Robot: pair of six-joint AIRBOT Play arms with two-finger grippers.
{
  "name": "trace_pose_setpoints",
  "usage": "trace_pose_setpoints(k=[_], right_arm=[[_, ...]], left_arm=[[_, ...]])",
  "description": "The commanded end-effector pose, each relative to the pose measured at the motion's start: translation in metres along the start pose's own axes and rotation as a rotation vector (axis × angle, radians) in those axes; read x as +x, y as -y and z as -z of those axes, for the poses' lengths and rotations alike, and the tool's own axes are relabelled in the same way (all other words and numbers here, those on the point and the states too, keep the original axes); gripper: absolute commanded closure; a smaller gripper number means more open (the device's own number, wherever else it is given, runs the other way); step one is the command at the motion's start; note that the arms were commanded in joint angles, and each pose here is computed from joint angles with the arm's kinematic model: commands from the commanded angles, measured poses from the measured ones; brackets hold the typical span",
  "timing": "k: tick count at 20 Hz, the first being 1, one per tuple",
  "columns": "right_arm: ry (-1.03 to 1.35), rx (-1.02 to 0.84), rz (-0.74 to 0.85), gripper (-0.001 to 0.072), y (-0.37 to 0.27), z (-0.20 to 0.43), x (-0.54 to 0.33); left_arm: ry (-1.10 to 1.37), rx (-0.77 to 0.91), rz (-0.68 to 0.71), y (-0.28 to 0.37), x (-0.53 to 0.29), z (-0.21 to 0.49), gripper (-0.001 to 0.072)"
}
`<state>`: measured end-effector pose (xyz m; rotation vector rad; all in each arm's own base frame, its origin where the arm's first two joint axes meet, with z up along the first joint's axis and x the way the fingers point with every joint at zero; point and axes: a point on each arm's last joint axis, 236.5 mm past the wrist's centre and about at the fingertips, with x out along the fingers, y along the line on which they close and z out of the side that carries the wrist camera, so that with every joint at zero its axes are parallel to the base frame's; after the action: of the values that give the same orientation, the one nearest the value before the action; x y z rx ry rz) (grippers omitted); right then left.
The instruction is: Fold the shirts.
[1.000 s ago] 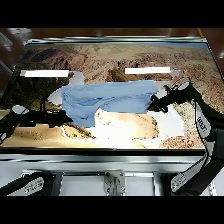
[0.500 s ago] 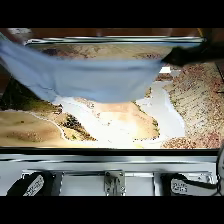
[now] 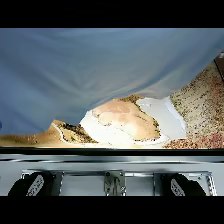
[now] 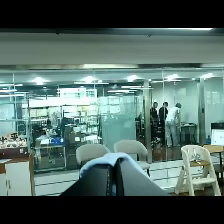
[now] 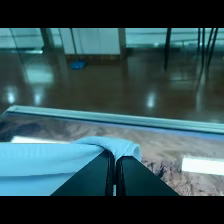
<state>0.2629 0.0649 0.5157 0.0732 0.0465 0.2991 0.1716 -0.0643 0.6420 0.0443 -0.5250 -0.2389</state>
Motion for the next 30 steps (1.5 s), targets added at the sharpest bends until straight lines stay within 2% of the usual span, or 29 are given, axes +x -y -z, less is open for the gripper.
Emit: trace_pose_setpoints(k=[1, 5, 8, 12, 16, 20, 22, 25, 28, 30], right_arm=[[0.095, -0.012, 0.044, 0.0653, -0.01, -0.021, -0.045], [0.058, 0.005, 0.074, 0.0653, 0.0, -0.013, -0.039], [-0.106, 0.031, 0.135, 0.0653, 0.027, 0.025, -0.013], [-0.521, 0.139, 0.155, 0.0653, 0.062, 0.131, 0.041], [-0.832, 0.236, 0.181, 0.0653, 0.106, 0.245, 0.105], [-0.984, 0.299, 0.199, 0.0652, 0.148, 0.35, 0.173], [-0.978, 0.357, 0.14, 0.0653, 0.143, 0.372, 0.2], [-0.787, 0.344, 0.008, 0.0653, 0.12, 0.323, 0.227], [-0.396, 0.196, -0.076, 0.0653, 0.091, 0.173, 0.22], [-0.107, 0.096, -0.089, 0.0653, 0.062, 0.059, 0.176]], left_arm=[[-0.039, 0.015, 0.025, 0.013, -0.01, 0.001, 0.0672], [-0.182, 0.043, 0.001, 0.002, -0.009, 0.041, 0.0671], [-0.348, 0.044, -0.051, -0.023, -0.003, 0.098, 0.0671], [-0.507, -0.042, -0.064, -0.048, 0.013, 0.176, 0.0671], [-0.701, -0.153, -0.074, -0.076, 0.031, 0.278, 0.0671], [-0.908, -0.298, -0.073, -0.098, 0.042, 0.396, 0.0671], [-0.943, -0.423, -0.03, -0.091, 0.052, 0.432, 0.0671], [-0.8, -0.484, -0.027, -0.092, 0.081, 0.408, 0.0672], [-0.533, -0.418, 0.058, -0.074, 0.11, 0.292, 0.0673], [-0.31, -0.358, 0.149, -0.042, 0.11, 0.177, 0.0672]])
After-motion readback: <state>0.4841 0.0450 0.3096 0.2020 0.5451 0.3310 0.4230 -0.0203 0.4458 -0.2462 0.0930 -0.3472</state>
